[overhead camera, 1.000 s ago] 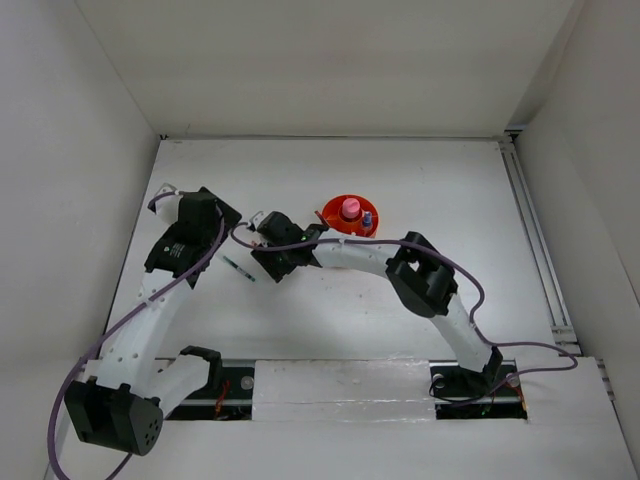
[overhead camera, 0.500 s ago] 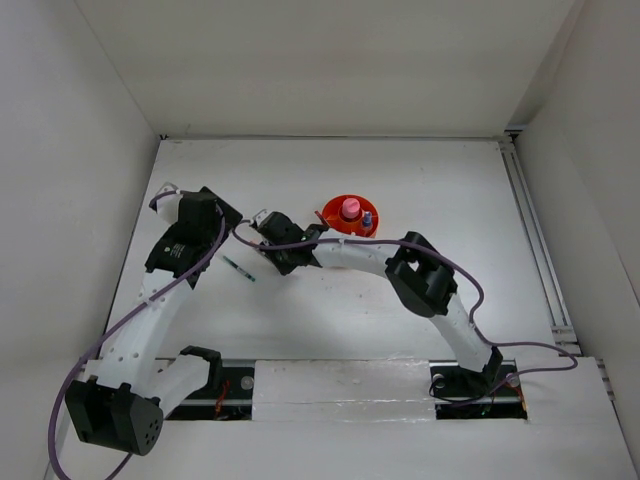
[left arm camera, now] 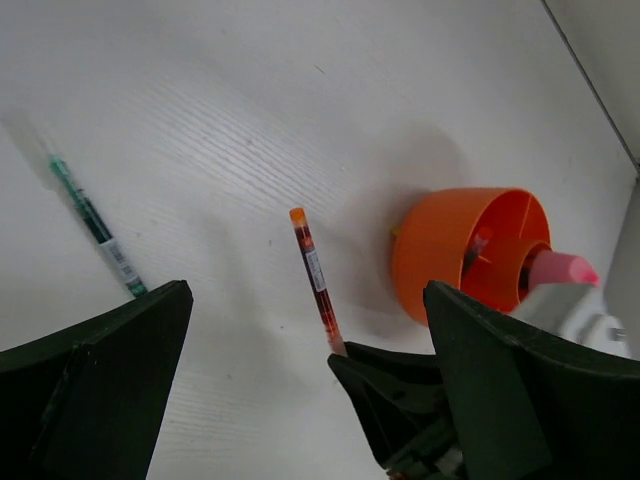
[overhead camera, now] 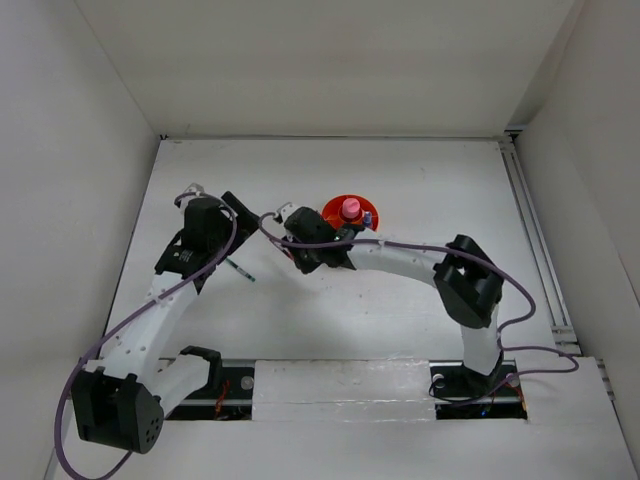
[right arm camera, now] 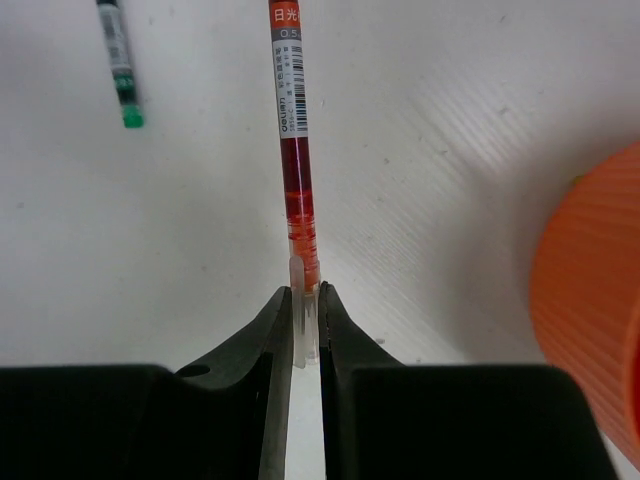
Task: Sort the stationery into containers
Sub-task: Pick up the pen from the center of the board, then place the pen in the storage box.
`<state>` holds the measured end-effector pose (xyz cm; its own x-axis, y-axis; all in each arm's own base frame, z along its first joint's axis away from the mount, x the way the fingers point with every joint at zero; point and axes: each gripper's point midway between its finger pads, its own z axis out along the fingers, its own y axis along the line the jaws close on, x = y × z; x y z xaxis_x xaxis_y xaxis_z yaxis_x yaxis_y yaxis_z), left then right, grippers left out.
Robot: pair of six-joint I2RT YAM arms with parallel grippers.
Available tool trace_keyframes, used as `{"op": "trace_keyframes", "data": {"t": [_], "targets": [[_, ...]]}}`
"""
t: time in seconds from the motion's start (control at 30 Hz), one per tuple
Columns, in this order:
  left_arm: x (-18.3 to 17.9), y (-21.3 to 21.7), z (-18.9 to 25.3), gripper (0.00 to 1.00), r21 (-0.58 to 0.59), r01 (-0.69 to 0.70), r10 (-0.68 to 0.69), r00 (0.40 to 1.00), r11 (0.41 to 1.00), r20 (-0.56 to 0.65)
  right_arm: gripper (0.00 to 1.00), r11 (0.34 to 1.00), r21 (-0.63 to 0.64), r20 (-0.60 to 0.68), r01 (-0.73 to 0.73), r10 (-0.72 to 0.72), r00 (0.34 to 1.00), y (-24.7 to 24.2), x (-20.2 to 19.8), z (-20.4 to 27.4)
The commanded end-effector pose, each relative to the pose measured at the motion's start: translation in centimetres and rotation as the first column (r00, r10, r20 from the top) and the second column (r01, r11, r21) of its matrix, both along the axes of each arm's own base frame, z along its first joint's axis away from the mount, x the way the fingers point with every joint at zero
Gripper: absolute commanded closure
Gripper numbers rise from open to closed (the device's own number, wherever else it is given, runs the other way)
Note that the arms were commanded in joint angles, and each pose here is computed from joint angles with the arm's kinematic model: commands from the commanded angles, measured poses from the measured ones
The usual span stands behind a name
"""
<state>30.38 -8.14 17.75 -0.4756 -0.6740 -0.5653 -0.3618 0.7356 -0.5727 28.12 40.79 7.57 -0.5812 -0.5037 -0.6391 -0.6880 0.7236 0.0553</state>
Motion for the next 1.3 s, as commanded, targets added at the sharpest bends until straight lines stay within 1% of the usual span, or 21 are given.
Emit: {"op": "trace_keyframes", "data": {"t": [0.0, 0.07, 0.2, 0.3, 0.4, 0.47, 0.53, 0.57, 0.67, 0.7, 0.8, 0.9, 0.93, 0.97, 1.0, 1.03, 1.07, 1.13, 1.17, 1.23, 1.27], "targets": [[1.0, -3.5, 1.2, 0.00, -0.092, 0.177, -0.167, 0.980, 0.980, 0.104, 1.00, 0.985, 0.170, 0.077, 0.003, -0.016, 0.997, 0.7, 0.7, 6.1], [0.8, -4.7, 1.1, 0.00, -0.124, 0.233, -0.219, 0.969, 0.965, 0.114, 1.00, 0.973, 0.232, 0.079, -0.004, -0.015, 0.997, 1.1, 0.3, 7.4], [0.9, -5.9, 1.1, 0.02, -0.180, 0.280, -0.255, 0.956, 0.943, 0.147, 1.00, 0.952, 0.307, 0.103, -0.007, -0.026, 0.994, 1.0, -0.1, 9.9], [1.3, -6.3, 1.6, 0.09, -0.192, 0.291, -0.260, 0.950, 0.937, 0.171, 1.00, 0.922, 0.384, 0.121, -0.046, 0.000, 0.993, 1.3, -0.9, 12.2], [1.5, -6.5, 1.8, 0.15, -0.202, 0.299, -0.262, 0.946, 0.933, 0.191, 1.00, 0.907, 0.415, 0.123, -0.078, 0.029, 0.992, 1.6, -1.5, 13.4], [1.6, -6.7, 2.4, 0.29, -0.212, 0.307, -0.263, 0.941, 0.928, 0.212, 1.00, 0.901, 0.425, 0.125, -0.089, 0.039, 0.991, 1.6, -1.7, 13.9], [1.7, -6.9, 2.6, 0.46, -0.223, 0.313, -0.265, 0.939, 0.923, 0.221, 1.00, 0.897, 0.432, 0.131, -0.091, 0.038, 0.991, 1.7, -1.7, 14.1], [1.8, -6.9, 2.3, 0.59, -0.224, 0.311, -0.265, 0.941, 0.924, 0.212, 1.00, 0.894, 0.438, 0.136, -0.094, 0.037, 0.990, 1.6, -1.7, 14.6], [1.8, -7.3, 2.7, 0.72, -0.231, 0.331, -0.282, 0.934, 0.915, 0.221, 1.00, 0.896, 0.436, 0.140, -0.087, 0.028, 0.990, 1.5, -1.6, 14.3], [1.7, -7.4, 2.7, 0.82, -0.234, 0.338, -0.289, 0.932, 0.912, 0.221, 1.00, 0.896, 0.435, 0.140, -0.087, 0.028, 0.990, 1.5, -1.6, 14.3], [1.8, -7.9, 2.6, 1.00, -0.243, 0.360, -0.309, 0.924, 0.901, 0.224, 1.00, 0.892, 0.443, 0.146, -0.089, 0.026, 0.989, 1.7, -1.5, 14.5], [1.7, -8.3, 3.0, 1.00, -0.251, 0.385, -0.329, 0.914, 0.888, 0.237, 0.99, 0.892, 0.443, 0.146, -0.089, 0.026, 0.989, 1.7, -1.5, 14.5], [1.9, -8.3, 3.5, 1.00, -0.237, 0.396, -0.333, 0.905, 0.887, 0.264, 0.91, 0.892, 0.443, 0.146, -0.089, 0.026, 0.989, 1.7, -1.5, 14.5], [1.8, -8.4, 3.5, 1.00, -0.240, 0.403, -0.340, 0.902, 0.883, 0.264, 0.73, 0.892, 0.443, 0.146, -0.089, 0.026, 0.989, 1.7, -1.5, 14.5], [1.9, -8.6, 3.9, 1.00, -0.222, 0.409, -0.345, 0.897, 0.885, 0.276, 0.31, 0.889, 0.450, 0.157, -0.086, 0.015, 0.987, 1.5, -1.4, 15.2], [2.2, -8.5, 4.1, 1.00, -0.217, 0.402, -0.336, 0.898, 0.889, 0.285, 0.23, 0.890, 0.449, 0.167, -0.073, -0.004, 0.986, 0.9, -1.3, 15.5], [2.4, -8.5, 4.4, 1.00, -0.197, 0.398, -0.332, 0.896, 0.896, 0.296, 0.10, 0.893, 0.445, 0.171, -0.063, -0.016, 0.985, 0.5, -1.3, 15.4], [2.8, -8.6, 5.3, 1.00, -0.176, 0.397, -0.327, 0.886, 0.901, 0.329, 0.04, 0.904, 0.426, 0.183, -0.024, -0.061, 0.981, -0.9, -1.1, 15.2], [2.9, -8.7, 5.7, 1.00, -0.173, 0.400, -0.325, 0.881, 0.900, 0.345, 0.04, 0.901, 0.435, 0.198, -0.007, -0.088, 0.976, -2.0, -1.0, 16.3], [3.5, -9.0, 5.9, 1.00, -0.172, 0.412, -0.330, 0.871, 0.895, 0.365, 0.02, 0.911, 0.411, 0.218, 0.028, -0.128, 0.968, -3.8, -1.0, 16.6], [3.8, -9.1, 7.0, 1.00, -0.165, 0.418, -0.326, 0.856, 0.893, 0.401, 0.00, 0.916, 0.397, 0.219, 0.045, -0.143, 0.965, -4.7, -1.2, 16.4]]}}
